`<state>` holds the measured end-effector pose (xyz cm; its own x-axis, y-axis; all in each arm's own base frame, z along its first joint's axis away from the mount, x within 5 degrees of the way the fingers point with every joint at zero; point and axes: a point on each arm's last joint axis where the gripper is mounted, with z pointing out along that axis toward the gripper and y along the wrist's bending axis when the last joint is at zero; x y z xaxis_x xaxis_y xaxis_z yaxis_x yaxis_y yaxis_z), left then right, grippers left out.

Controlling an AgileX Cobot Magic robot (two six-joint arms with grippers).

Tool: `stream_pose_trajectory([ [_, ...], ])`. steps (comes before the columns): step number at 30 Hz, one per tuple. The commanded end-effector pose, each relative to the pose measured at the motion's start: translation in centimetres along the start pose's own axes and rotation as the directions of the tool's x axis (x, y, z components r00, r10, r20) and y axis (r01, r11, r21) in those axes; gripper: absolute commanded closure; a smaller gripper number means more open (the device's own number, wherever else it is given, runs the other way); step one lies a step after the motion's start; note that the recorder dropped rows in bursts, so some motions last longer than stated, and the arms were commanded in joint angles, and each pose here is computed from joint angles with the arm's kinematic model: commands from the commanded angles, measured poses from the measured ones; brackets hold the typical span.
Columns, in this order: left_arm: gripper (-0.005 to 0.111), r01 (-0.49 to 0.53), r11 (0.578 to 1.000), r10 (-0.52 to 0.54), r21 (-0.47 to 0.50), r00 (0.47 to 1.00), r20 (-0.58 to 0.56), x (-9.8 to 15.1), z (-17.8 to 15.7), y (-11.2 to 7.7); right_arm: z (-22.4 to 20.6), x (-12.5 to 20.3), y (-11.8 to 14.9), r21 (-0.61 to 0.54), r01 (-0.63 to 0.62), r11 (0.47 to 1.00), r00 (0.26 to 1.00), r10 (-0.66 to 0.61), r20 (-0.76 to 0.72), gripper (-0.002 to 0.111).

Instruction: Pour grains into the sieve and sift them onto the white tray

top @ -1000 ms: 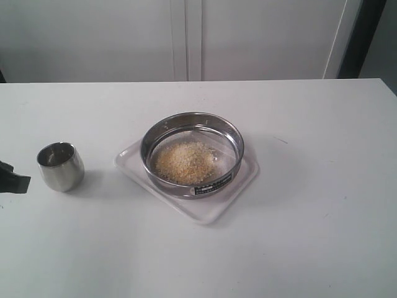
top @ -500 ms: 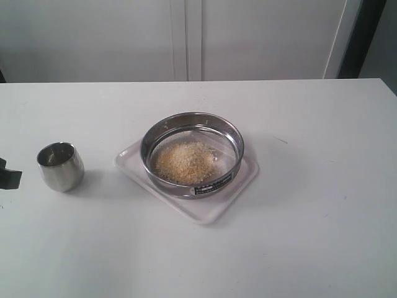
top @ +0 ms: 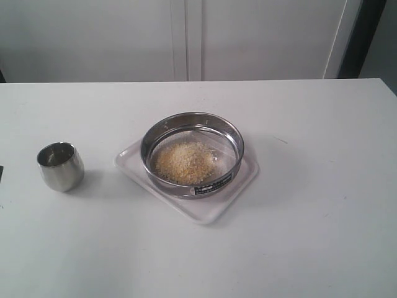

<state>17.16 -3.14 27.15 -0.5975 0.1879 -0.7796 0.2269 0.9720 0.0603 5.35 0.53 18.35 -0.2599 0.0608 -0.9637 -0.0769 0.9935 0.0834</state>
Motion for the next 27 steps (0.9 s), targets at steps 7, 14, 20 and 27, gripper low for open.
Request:
stream_pose_trajectory([
  [7, 0.107, 0.072, 0.992, -0.057, -0.102, 0.988, 0.143, 0.2, -4.0, 1.7, 0.0, 0.1, 0.0, -0.002, 0.000, 1.000, 1.000, 0.000, 0.008, 0.108],
  [14, 0.107, 0.107, 0.990, -0.098, -0.090, 0.990, 0.102, 2.5, -3.4, 1.3, 0.0, 0.1, 0.0, -0.002, 0.000, 1.000, 1.000, 0.000, 0.008, 0.108],
  [20, 0.107, 0.156, 0.985, -0.157, -0.068, 0.988, -0.007, 4.0, -2.9, 1.0, 0.0, 0.1, 0.0, -0.002, 0.000, 1.000, 1.000, 0.000, 0.008, 0.108],
  [27, 0.107, 0.131, 0.989, -0.137, -0.063, 0.985, -0.101, 4.8, -3.0, 0.8, 0.0, 0.1, 0.0, -0.002, 0.000, 1.000, 1.000, 0.000, 0.008, 0.108],
])
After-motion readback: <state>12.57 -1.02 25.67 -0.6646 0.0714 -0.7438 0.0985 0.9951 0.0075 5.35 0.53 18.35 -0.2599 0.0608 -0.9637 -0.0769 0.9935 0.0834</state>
